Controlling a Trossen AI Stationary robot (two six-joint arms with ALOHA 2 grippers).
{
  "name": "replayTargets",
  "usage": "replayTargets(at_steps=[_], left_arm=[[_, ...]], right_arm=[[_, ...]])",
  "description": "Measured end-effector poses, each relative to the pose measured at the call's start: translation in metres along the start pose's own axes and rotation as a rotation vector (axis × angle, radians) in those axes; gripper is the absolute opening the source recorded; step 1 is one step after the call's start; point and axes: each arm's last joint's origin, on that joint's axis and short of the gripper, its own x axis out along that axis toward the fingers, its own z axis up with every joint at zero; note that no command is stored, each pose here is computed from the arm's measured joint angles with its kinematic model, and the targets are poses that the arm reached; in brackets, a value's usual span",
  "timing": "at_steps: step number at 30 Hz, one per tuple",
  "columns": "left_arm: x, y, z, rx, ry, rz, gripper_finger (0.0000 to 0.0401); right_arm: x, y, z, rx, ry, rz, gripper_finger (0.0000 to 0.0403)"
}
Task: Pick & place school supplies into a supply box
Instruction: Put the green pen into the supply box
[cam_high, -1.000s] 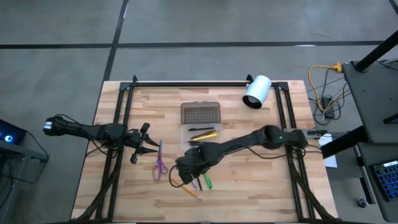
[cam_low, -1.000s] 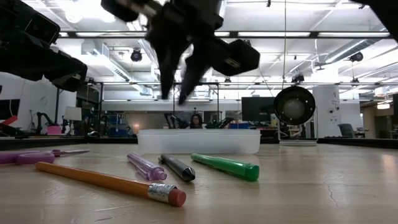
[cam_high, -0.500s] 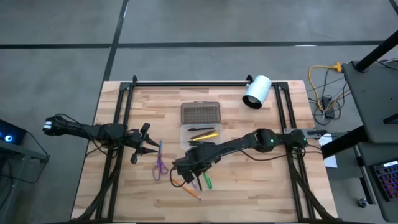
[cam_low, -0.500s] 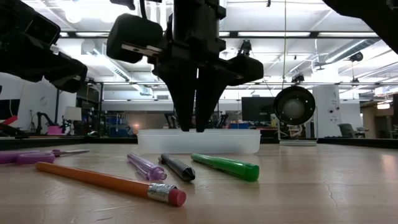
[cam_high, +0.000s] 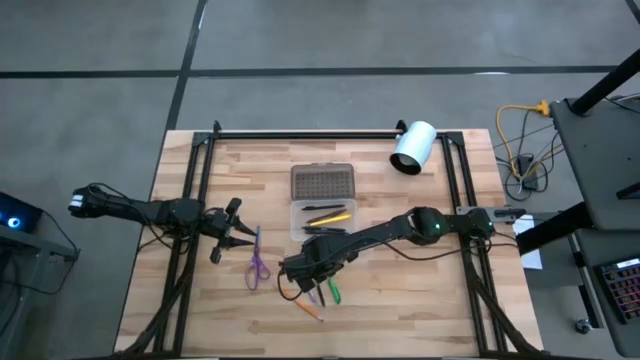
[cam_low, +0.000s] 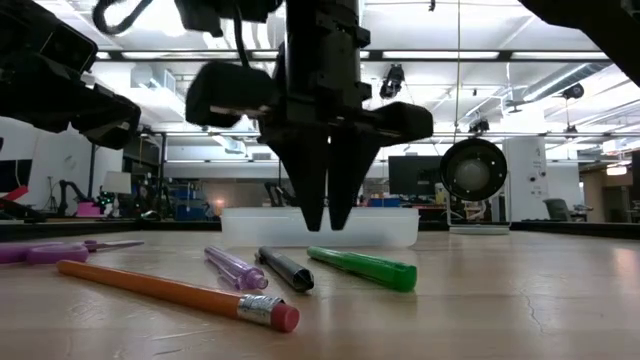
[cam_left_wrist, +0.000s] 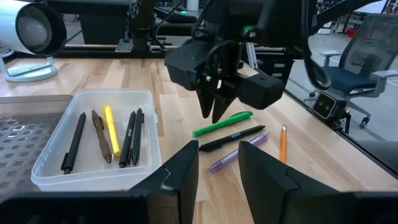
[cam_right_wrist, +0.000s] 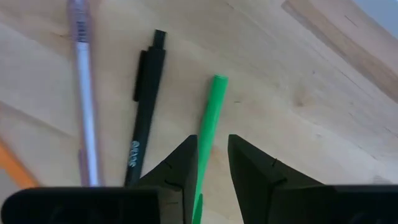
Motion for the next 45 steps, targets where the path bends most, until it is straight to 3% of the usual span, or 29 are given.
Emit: replayTargets(at_steps=[45], left_arm=[[0.0001,0.0000,-0.0002,0.000,0.001,0.000,0.0099]], right_arm=[[0.0081,0.0011,0.0058,0.002,-0.016,0.039,0.0073]])
